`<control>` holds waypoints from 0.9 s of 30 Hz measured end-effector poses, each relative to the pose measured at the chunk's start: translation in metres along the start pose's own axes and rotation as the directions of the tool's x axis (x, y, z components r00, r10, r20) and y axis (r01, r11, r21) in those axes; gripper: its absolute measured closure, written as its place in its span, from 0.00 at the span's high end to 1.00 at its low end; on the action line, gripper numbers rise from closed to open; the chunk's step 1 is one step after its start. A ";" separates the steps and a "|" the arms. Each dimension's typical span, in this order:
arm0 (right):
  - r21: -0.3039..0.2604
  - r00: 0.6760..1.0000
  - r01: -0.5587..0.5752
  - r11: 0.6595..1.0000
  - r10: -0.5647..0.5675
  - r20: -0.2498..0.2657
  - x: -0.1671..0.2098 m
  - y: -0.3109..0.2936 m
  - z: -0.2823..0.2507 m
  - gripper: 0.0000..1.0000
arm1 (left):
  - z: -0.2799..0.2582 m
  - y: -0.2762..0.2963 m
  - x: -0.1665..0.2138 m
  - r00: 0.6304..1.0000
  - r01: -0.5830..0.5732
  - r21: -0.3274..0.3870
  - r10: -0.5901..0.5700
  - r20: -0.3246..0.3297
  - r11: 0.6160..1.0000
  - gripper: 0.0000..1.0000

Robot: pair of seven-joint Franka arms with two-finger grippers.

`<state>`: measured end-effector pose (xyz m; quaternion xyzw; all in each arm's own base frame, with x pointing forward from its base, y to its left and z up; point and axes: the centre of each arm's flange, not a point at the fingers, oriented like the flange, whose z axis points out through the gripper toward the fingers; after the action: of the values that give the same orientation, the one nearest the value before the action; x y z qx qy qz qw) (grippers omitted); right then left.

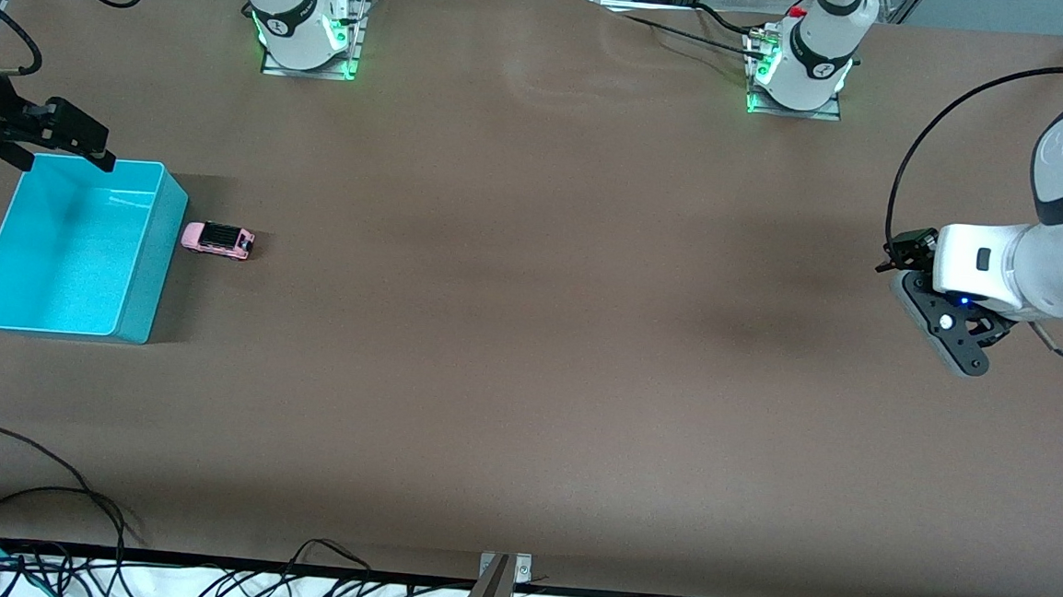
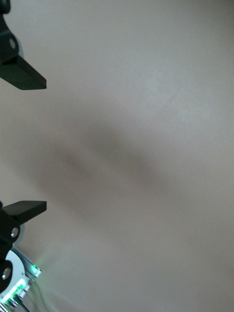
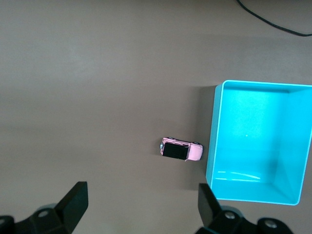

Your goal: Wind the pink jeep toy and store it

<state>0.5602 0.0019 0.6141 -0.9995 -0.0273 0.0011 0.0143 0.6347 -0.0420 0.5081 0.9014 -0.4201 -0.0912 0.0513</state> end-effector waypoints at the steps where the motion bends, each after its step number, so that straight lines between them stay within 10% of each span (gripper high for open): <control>1: 0.000 1.000 0.000 1.000 0.000 0.000 0.000 0.000 0.000 1.00 | -0.003 0.003 0.000 1.000 0.022 0.004 -0.022 -0.003 1.000 1.00; 27: 0.002 1.000 -0.008 1.000 0.007 0.026 0.003 0.004 0.009 1.00 | -0.058 0.020 -0.080 0.896 0.405 0.102 -0.373 -0.239 0.908 1.00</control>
<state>0.5629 -0.0019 0.6049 -0.9995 -0.0237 0.0142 0.0150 0.5816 0.0073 0.5778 0.9730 -0.2286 0.0297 0.0092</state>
